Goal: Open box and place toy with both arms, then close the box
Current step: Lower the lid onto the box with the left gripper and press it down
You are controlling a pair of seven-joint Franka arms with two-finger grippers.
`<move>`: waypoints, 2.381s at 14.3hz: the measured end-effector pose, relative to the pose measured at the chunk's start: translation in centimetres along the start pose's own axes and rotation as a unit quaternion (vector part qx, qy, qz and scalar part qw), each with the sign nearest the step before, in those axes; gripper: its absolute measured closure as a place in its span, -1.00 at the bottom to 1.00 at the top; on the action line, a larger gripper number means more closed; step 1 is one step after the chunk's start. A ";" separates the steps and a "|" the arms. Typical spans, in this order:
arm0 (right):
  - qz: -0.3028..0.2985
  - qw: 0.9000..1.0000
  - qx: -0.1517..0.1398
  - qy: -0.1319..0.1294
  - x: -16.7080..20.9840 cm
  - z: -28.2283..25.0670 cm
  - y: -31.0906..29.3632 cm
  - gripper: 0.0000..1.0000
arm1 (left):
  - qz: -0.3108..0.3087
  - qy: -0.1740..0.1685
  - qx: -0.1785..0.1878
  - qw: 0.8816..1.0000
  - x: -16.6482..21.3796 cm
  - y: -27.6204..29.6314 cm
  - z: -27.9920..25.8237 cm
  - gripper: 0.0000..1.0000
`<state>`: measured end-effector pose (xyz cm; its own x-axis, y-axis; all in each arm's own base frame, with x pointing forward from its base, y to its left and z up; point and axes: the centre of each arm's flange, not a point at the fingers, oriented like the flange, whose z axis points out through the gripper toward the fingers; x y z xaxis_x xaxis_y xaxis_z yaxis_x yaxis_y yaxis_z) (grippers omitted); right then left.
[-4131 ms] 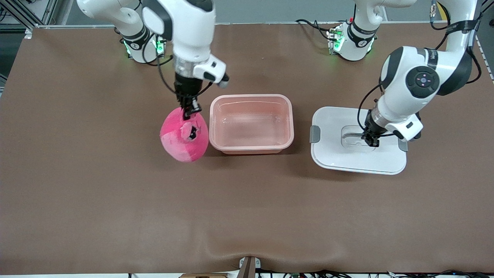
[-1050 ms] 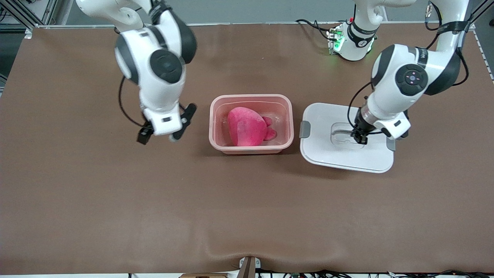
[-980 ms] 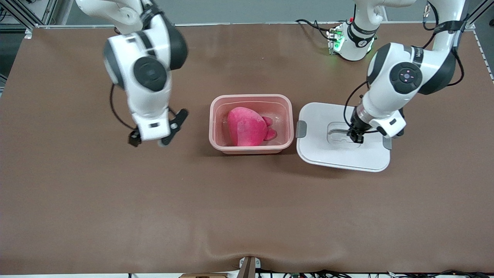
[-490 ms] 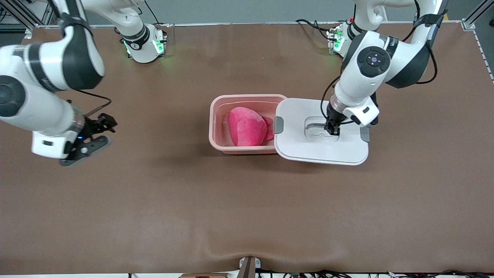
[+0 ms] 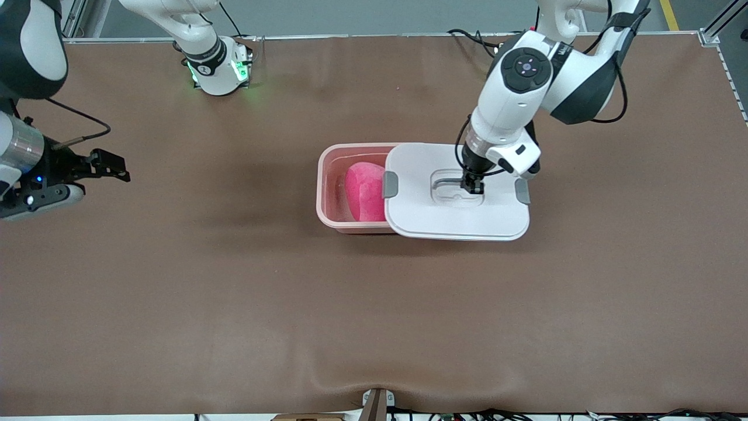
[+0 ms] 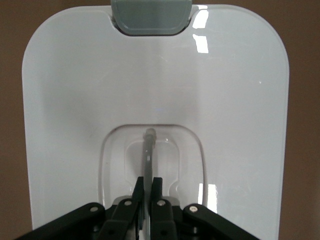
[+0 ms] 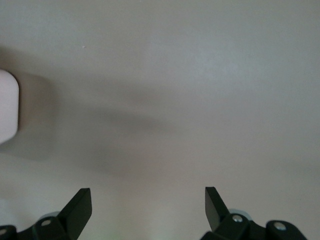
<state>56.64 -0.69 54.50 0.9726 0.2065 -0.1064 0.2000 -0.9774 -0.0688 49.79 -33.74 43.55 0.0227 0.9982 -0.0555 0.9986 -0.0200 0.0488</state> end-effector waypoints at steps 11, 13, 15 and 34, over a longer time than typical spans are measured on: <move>0.067 0.997 -0.003 0.022 -3.2 -7.9 -3.1 -1.00 | -0.029 0.046 0.015 0.998 -12.7 -2.8 4.4 0.86; 0.073 0.997 -0.004 0.026 -3.2 -8.3 -3.1 -1.00 | -0.041 0.044 0.018 0.998 -14.4 -3.1 5.1 0.86; 0.080 0.996 -0.003 0.027 -3.2 -8.3 -2.7 -1.00 | -0.049 0.042 0.020 0.998 -14.9 -2.7 5.4 0.86; 0.104 0.995 0.004 -0.009 -5.6 -10.9 -0.8 -1.00 | -0.051 0.039 0.031 0.997 -17.3 -3.1 7.4 0.86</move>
<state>52.33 -1.56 65.93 0.9907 0.0003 -0.1364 -0.0067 -0.9987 -0.0509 46.67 -51.37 36.99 -0.0808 0.9965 0.0208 0.9966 0.0811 -0.0158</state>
